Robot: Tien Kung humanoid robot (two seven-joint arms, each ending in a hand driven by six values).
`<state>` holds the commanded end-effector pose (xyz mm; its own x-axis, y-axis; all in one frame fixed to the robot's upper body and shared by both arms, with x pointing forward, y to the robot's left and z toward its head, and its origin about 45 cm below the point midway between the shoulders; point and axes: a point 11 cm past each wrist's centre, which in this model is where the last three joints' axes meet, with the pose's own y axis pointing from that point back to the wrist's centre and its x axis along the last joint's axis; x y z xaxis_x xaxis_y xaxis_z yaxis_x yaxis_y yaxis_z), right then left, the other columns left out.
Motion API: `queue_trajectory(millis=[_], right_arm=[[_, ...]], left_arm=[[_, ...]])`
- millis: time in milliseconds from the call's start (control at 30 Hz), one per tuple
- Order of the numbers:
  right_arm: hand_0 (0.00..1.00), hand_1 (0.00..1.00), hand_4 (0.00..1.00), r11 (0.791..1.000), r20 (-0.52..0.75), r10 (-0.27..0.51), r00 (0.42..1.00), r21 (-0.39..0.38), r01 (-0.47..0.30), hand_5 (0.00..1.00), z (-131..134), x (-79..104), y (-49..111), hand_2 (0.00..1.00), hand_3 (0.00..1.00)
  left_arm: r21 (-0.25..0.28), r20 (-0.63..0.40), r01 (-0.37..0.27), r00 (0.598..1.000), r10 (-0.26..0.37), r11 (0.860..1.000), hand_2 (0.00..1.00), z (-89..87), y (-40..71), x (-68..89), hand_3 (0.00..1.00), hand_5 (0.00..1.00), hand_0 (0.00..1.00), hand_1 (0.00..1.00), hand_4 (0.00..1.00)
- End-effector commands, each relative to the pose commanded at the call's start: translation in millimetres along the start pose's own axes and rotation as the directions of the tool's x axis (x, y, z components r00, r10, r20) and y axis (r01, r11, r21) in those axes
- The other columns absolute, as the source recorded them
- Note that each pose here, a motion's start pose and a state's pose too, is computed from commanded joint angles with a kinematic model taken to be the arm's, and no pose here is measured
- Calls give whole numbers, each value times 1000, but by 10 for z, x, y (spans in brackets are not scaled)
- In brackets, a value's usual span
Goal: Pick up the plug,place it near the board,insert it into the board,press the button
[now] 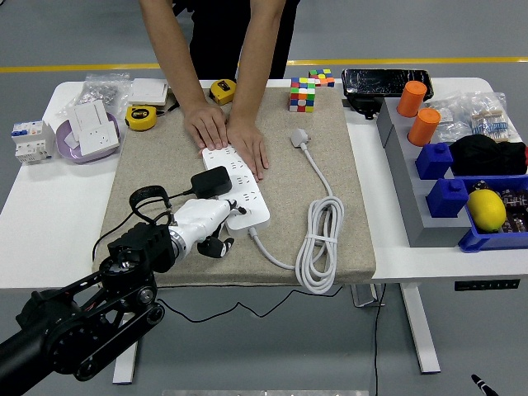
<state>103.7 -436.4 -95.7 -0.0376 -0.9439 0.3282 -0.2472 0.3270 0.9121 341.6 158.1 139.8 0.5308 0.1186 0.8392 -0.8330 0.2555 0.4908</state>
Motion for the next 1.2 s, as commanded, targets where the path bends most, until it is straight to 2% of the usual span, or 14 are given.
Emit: queue_trajectory(millis=[200, 333, 467, 567, 600, 633, 767, 800, 933, 967, 1000, 1100, 1167, 1200], right_arm=[[820, 738, 998, 1000, -3, 1, 1000, -4, -1, 944, 14, 7, 1, 736, 768], [820, 738, 998, 1000, -7, 1, 1000, -7, -1, 944, 26, 8, 1, 736, 768], [820, 738, 998, 1000, -8, 1, 1000, -3, -1, 941, 9, 8, 0, 737, 768], [820, 738, 998, 1000, -10, 2, 1000, -2, -2, 941, -1, 13, 0, 737, 768], [819, 738, 998, 1000, -10, 2, 1000, -2, -2, 942, 1, 13, 0, 737, 768], [819, 738, 998, 1000, -11, 2, 1000, -3, -2, 942, 4, 14, 0, 737, 768], [819, 738, 998, 1000, -12, 2, 1000, -4, -2, 942, 11, 19, 1, 737, 768], [819, 738, 998, 1000, -11, 3, 1000, -3, -3, 942, 9, 20, 1, 737, 768], [819, 738, 998, 1000, -10, 3, 1000, -3, -3, 942, 5, 20, 0, 737, 768], [819, 738, 998, 1000, -10, 3, 1000, -4, -3, 942, 8, 19, 0, 737, 768], [820, 738, 998, 1000, -9, 2, 1000, -5, -2, 942, 15, 17, 1, 736, 768], [820, 738, 998, 1000, -9, 1, 1000, -8, -1, 942, 22, 8, 1, 736, 768], [820, 738, 998, 1000, -8, 0, 1000, -6, 0, 942, 15, 2, 0, 736, 768], [819, 738, 998, 1000, -7, -1, 1000, -5, 1, 941, 10, 0, 0, 737, 768]], left_arm=[[1, -4, 3, 1000, -3, 1000, 141, -6, 7, -27, 774, 2, 150, 26, 617], [-14, -28, -50, 998, 50, 999, 141, 36, 74, 128, 774, 2, 150, 26, 617], [-31, -70, -94, 993, 91, 995, 143, 71, 210, 274, 736, 2, 154, 27, 595], [-80, -178, -142, 976, 126, 987, 143, 126, 345, 414, 736, 2, 154, 27, 595], [-96, -214, -160, 967, 137, 982, 178, 139, 375, 451, 658, 2, 192, 59, 607], [-112, -258, -183, 955, 149, 977, 178, 144, 401, 499, 658, 2, 192, 59, 607], [-166, -474, -303, 859, 193, 939, 178, 93, 440, 691, 658, 2, 192, 59, 607], [-172, -526, -338, 826, 204, 925, 298, 68, 440, 740, 591, 2, 279, 248, 572], [-168, -693, -445, 688, 216, 879, 298, -40, 397, 860, 591, 2, 279, 248, 572], [-169, -722, -460, 660, 208, 872, 298, -53, 382, 872, 591, 2, 279, 248, 572], [-166, -754, -482, 624, 204, 860, 578, -83, 340, 890, 602, 24, 573, 640, 825], [-163, -822, -505, 544, 165, 848, 578, -129, 218, 918, 602, 24, 573, 640, 825], [-152, -861, -496, 491, 133, 855, 578, -171, 124, 909, 602, 24, 573, 640, 825], [-141, -877, -488, 465, 120, 861, 790, -196, 74, 901, 726, 133, 817, 852, 962]])
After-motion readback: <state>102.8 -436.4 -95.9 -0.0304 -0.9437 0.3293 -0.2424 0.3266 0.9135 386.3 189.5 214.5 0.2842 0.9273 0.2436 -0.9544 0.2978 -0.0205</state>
